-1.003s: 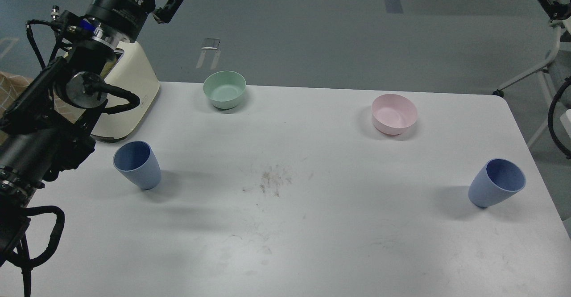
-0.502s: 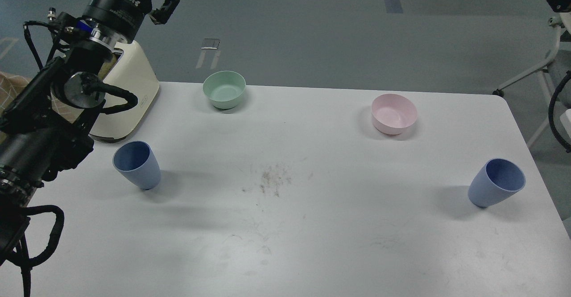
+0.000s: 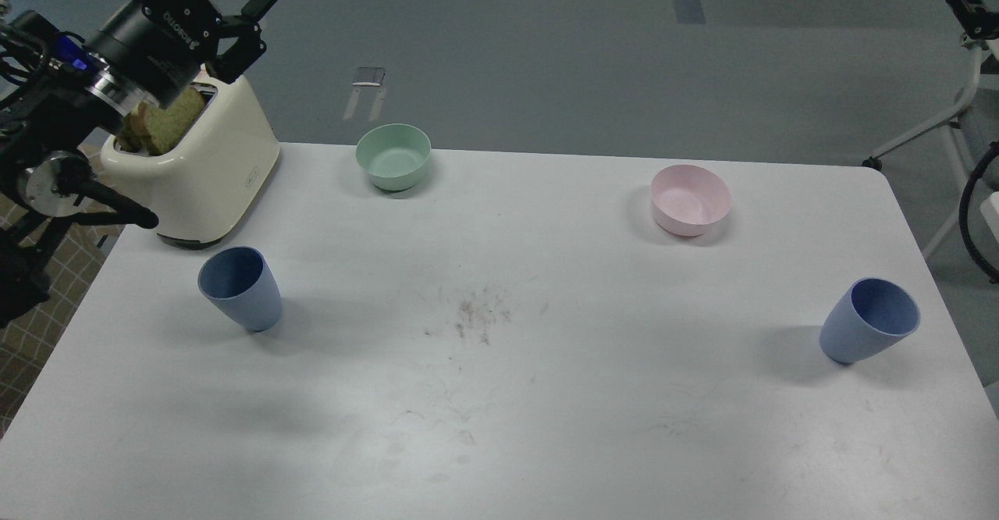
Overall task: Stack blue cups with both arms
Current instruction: 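Lower the left gripper from above the toaster toward the table, then reach the left gripper to the blue cup and grasp its side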
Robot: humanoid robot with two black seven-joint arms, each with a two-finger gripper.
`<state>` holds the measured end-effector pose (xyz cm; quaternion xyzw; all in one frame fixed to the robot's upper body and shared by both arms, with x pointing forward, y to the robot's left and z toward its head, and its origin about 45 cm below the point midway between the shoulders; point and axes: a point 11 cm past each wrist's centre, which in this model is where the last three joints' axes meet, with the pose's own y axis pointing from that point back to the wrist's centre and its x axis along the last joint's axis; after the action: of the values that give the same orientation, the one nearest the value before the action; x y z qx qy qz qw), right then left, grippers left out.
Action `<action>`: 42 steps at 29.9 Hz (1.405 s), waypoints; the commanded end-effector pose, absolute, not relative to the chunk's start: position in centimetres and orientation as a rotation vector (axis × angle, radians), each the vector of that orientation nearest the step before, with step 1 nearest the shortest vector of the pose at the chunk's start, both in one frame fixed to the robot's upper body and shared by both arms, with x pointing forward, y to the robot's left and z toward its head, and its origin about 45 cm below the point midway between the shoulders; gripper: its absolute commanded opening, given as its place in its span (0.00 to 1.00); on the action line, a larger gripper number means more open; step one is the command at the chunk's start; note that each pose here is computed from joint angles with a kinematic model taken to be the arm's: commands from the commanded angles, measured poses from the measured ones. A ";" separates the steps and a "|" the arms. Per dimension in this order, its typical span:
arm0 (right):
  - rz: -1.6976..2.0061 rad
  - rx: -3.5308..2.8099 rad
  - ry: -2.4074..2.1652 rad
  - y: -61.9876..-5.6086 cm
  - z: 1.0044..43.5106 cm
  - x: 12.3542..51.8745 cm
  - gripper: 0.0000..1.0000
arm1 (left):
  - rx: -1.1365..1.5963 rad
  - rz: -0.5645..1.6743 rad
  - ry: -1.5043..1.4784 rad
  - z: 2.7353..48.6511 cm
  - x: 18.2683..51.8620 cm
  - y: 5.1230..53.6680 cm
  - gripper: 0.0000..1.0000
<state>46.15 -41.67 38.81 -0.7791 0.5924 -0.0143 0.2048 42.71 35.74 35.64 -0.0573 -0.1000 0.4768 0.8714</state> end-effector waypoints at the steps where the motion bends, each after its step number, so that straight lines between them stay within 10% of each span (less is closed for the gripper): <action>1: -0.029 -2.159 1.664 -42.2 38.1 45.7 1.00 | 0.098 0.888 -0.402 36.4 41.4 34.4 0.96; 20: 0.020 -2.152 1.725 -43.7 35.4 44.4 1.00 | 1.101 0.540 -1.020 28.7 33.6 41.7 0.92; 42: 0.014 -2.137 1.726 -43.9 35.5 44.3 1.00 | 1.206 0.541 -0.861 20.3 29.3 46.3 0.64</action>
<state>44.30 -43.88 35.46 -0.7632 0.6158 0.0053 0.1958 29.34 46.55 20.72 0.5450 -0.3901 0.2412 0.7019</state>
